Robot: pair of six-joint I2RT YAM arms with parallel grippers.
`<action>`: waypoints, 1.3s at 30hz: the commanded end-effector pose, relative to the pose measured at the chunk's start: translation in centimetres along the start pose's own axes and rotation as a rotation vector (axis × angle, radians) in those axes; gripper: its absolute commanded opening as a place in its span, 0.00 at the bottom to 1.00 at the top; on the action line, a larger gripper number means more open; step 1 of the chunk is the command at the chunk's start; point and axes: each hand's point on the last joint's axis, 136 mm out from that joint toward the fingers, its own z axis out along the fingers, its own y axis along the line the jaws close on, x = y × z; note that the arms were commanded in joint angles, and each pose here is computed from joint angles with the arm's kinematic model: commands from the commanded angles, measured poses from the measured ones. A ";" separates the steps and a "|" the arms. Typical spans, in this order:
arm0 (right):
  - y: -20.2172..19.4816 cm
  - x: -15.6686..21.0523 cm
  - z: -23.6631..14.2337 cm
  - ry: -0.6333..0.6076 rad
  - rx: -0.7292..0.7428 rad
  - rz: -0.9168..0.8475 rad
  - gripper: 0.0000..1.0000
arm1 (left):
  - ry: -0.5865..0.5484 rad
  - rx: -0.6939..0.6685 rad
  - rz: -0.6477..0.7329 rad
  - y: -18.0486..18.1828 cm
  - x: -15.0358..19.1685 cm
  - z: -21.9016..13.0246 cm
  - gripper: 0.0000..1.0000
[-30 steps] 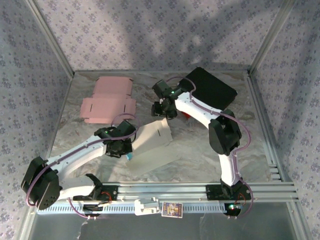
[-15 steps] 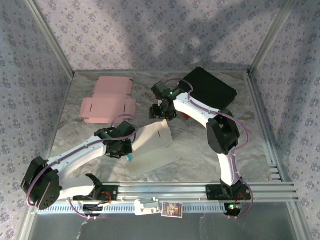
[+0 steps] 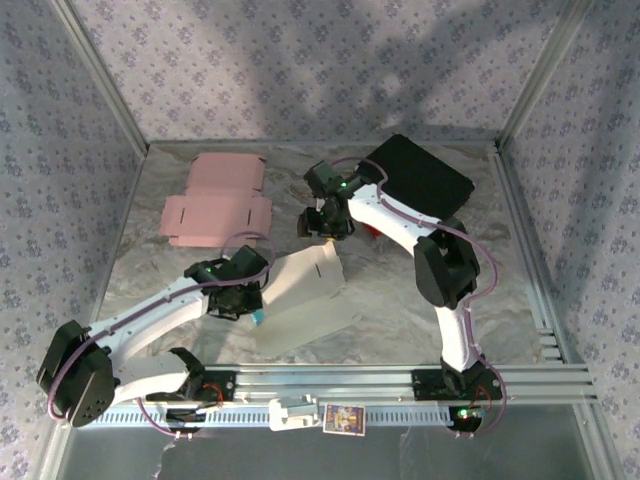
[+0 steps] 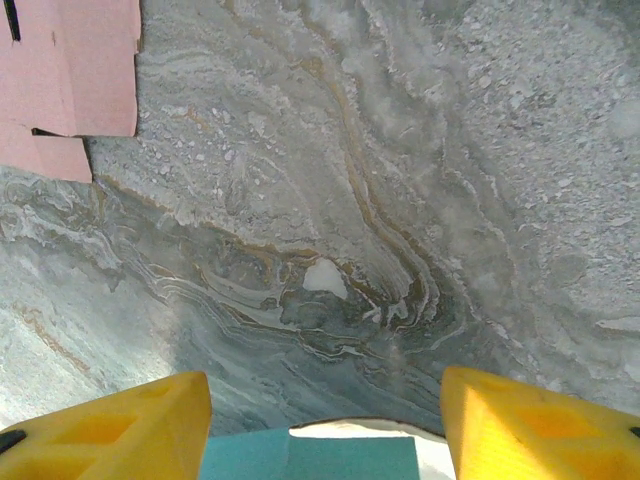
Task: Fold the paper box
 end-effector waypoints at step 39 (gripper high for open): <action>5.0 4.7 -2.4 0.118 -0.203 0.147 0.59 | 0.011 -0.011 0.019 0.2 -0.2 -0.1 0.00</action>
